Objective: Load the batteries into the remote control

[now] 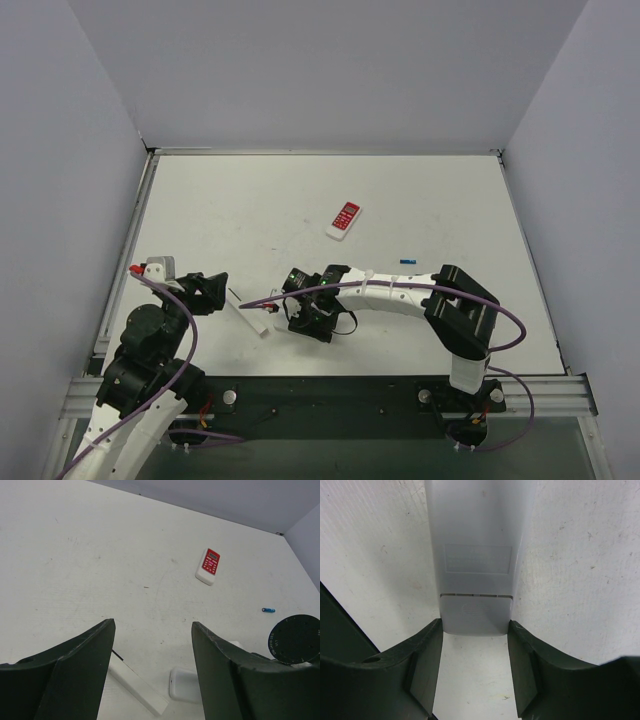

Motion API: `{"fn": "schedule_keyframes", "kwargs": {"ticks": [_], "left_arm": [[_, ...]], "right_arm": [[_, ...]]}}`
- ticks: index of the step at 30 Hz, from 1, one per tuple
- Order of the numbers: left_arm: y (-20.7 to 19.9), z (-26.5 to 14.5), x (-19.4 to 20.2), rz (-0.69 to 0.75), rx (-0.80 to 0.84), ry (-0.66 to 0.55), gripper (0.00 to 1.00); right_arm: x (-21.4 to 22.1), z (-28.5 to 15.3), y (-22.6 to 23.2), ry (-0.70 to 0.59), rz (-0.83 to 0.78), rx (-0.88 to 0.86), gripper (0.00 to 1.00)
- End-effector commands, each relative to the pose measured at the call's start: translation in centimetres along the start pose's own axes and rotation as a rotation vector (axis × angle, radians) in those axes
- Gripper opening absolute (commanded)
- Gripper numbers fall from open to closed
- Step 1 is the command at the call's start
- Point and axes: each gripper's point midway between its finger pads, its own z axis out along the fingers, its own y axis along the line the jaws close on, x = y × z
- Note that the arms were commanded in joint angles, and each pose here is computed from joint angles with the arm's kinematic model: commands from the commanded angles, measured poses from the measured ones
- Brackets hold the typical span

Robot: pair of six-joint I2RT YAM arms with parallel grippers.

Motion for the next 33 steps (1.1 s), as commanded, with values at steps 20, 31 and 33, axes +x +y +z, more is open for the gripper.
{"fn": "schedule_keyframes", "kwargs": {"ticks": [20, 31, 33], "left_arm": [[-2.2, 1.4, 1.9, -0.015, 0.093, 0.113, 0.73], [-7.6, 4.1, 8.8, -0.07, 0.302, 0.553, 0.73], [-8.4, 5.0, 10.1, -0.095, 0.316, 0.616, 0.73]], "right_arm": [[-1.9, -5.5, -1.3, -0.186, 0.135, 0.054, 0.65], [-0.1, -7.4, -4.3, -0.384, 0.713, 0.138, 0.65], [0.4, -7.0, -4.3, -0.395, 0.765, 0.136, 0.65]]}}
